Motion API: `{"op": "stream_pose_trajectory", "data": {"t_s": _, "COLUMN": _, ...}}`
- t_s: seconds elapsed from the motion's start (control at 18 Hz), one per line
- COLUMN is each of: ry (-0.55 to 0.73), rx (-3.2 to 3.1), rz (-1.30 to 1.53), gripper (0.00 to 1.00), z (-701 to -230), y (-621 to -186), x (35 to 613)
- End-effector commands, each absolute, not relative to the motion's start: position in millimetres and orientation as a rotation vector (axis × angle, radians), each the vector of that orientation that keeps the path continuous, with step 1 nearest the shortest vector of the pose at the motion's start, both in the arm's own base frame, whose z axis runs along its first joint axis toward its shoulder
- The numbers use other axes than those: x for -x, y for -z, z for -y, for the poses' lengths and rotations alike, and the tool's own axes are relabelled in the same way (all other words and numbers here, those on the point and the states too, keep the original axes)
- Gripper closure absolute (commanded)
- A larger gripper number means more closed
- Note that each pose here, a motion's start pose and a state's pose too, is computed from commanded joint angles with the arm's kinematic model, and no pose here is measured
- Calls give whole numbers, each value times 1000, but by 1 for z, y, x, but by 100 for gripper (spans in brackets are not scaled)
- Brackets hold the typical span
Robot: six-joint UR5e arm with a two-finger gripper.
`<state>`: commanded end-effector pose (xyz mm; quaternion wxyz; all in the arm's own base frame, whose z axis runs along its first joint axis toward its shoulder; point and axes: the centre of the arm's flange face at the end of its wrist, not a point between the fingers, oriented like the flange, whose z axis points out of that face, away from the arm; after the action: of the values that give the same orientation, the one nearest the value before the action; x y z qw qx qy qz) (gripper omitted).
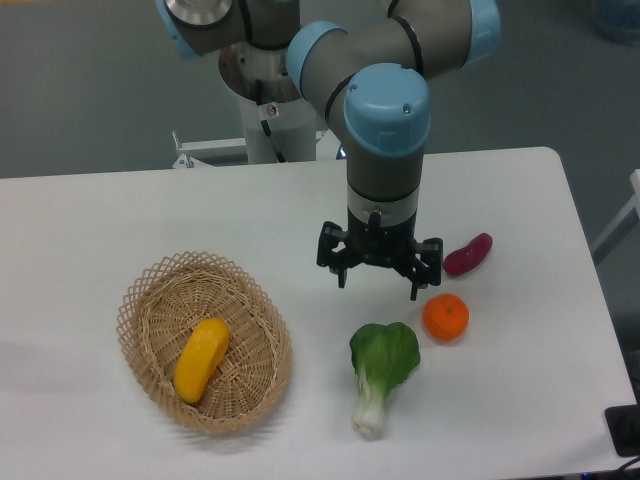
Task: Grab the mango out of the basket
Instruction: 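Move the open gripper over the wicker basket above the yellow mango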
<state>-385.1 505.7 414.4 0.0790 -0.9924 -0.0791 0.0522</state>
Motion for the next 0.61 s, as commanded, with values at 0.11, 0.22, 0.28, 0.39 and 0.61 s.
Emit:
{"op": "stream_pose_trajectory", "data": {"t_s": 0.11, "ry": -135, "rx": 2983, "rz": 229, "gripper": 0, "z": -503, "y": -402, "x": 377}}
{"op": "stream_pose_trajectory", "data": {"t_s": 0.22, "ry": -139, "rx": 2974, "rz": 230, "gripper": 0, "z": -501, "y": -410, "x": 367}}
{"op": "stream_pose_trajectory", "data": {"t_s": 0.28, "ry": -126, "rx": 2983, "rz": 231, "gripper": 0, "z": -501, "y": -404, "x": 363}}
{"op": "stream_pose_trajectory", "data": {"t_s": 0.39, "ry": -118, "rx": 2988, "rz": 222, "gripper": 0, "z": -502, "y": -398, "x": 348}}
{"op": "stream_pose_trajectory", "data": {"t_s": 0.61, "ry": -128, "rx": 2958, "rz": 270, "gripper": 0, "z": -519, "y": -381, "x": 309}}
